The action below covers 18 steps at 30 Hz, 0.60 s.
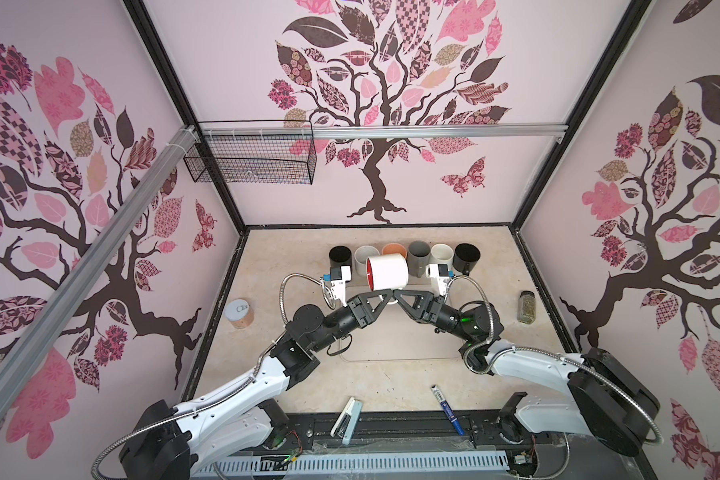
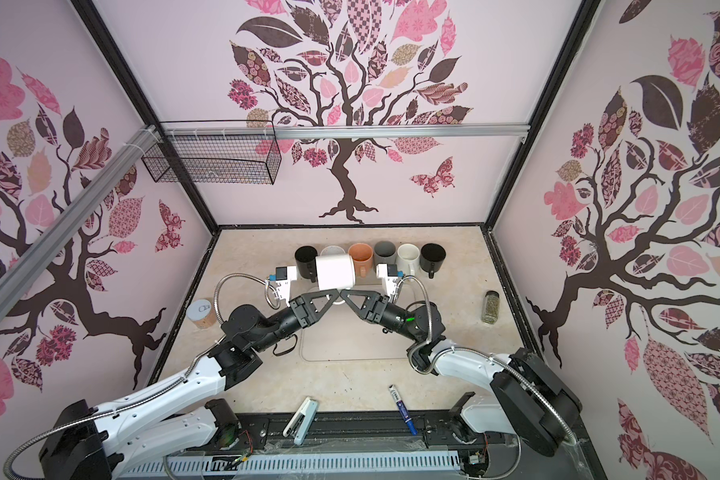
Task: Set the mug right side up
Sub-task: 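Close left gripper on the white mug's handle while right gripper holds it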
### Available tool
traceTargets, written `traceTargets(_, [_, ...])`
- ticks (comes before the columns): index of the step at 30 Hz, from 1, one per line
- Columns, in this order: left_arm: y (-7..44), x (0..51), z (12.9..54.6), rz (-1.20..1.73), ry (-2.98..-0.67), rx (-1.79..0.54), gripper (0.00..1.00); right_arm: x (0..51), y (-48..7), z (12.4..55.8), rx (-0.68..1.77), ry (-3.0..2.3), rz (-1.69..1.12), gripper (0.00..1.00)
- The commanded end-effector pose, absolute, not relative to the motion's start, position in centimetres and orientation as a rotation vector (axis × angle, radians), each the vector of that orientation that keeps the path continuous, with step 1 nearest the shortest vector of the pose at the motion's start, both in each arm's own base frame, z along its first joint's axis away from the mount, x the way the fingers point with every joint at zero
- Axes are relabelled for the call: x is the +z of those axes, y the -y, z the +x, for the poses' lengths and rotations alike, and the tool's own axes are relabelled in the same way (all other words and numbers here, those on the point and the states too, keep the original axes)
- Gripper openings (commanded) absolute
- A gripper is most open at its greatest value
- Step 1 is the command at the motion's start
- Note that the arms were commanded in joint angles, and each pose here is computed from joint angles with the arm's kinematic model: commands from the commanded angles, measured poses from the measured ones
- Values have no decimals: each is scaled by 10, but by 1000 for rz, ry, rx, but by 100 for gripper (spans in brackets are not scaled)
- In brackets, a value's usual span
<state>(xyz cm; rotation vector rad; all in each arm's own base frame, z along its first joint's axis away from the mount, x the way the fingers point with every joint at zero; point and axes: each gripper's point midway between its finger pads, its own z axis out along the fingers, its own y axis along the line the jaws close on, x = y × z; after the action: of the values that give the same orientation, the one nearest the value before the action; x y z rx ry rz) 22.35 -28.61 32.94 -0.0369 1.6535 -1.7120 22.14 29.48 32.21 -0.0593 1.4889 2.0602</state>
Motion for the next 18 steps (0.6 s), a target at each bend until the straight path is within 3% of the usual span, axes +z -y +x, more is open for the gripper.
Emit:
traceTargets(1, [271, 372, 229, -58, -1495, -1699, 37, 358, -292, 194, 2128, -1340, -223, 0])
traceTargets(4, [274, 372, 229, -54, -1492, -1714, 30, 359, -293, 193, 2135, -1336, -229, 0])
traceTargets(14, [276, 369, 233, -55, -1507, -1690, 26, 360, -308, 177, 2137, -1372, -344, 0])
traceTargets(18, [279, 361, 237, -46, -1557, -1646, 8, 353, -313, 176, 2110, -1415, -366, 0])
